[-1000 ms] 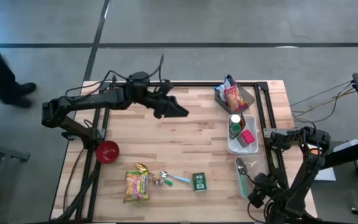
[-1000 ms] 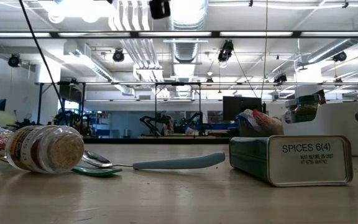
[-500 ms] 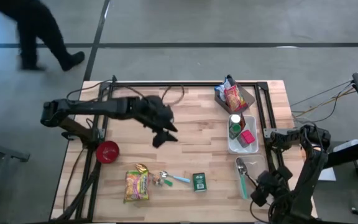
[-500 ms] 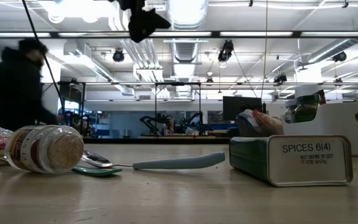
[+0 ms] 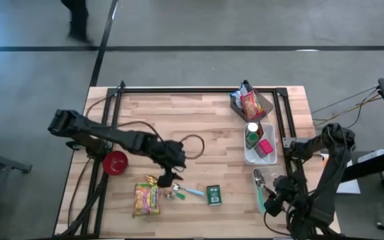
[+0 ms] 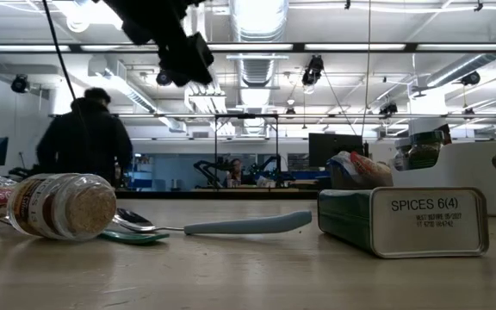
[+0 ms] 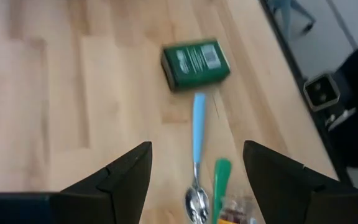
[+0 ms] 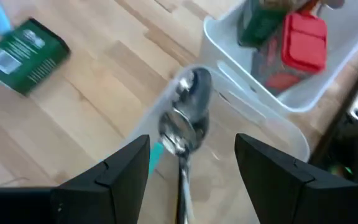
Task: Pick & Place Food Item
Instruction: Put the blue spoon into the transparent bin
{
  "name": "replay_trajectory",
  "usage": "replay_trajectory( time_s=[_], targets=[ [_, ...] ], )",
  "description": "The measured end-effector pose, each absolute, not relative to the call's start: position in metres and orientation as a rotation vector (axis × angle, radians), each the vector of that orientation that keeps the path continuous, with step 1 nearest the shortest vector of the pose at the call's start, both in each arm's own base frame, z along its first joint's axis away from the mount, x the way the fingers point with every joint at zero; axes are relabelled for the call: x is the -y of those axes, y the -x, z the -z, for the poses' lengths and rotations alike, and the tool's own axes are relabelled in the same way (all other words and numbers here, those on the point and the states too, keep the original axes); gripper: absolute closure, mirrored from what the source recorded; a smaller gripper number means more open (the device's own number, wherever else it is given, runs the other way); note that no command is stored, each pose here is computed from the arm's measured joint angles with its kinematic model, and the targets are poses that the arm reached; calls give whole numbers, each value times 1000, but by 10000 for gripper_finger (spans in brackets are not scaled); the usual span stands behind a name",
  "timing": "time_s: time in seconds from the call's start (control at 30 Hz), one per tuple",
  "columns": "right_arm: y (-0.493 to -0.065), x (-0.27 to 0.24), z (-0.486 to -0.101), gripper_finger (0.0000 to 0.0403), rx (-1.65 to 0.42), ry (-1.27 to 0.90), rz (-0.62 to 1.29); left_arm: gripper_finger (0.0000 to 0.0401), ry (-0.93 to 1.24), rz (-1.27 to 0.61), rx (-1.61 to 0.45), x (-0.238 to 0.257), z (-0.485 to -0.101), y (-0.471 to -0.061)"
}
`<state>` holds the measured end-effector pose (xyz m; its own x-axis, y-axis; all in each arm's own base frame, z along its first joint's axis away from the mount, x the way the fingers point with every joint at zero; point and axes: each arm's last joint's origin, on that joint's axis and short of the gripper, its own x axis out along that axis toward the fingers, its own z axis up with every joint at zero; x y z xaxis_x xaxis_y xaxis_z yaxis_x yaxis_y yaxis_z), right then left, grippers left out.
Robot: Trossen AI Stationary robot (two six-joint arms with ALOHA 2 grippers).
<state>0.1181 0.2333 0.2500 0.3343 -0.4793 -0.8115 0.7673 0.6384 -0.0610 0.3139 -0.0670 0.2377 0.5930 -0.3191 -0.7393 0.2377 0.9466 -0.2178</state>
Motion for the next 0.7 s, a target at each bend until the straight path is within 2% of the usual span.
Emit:
replay_trajectory(
  time_s=[0.27, 0.53, 0.7],
  targets=[
    [-133, -210, -272, 169, -874, -394, 800, 155, 30, 376, -1010, 91, -193, -333],
    [-139, -198, -283, 169, -847, -384, 775, 216, -2, 345, -1067, 95, -163, -342],
    [-140, -196, -283, 169, -850, -373, 770, 230, -18, 362, -1044, 105, -154, -346]
  ],
)
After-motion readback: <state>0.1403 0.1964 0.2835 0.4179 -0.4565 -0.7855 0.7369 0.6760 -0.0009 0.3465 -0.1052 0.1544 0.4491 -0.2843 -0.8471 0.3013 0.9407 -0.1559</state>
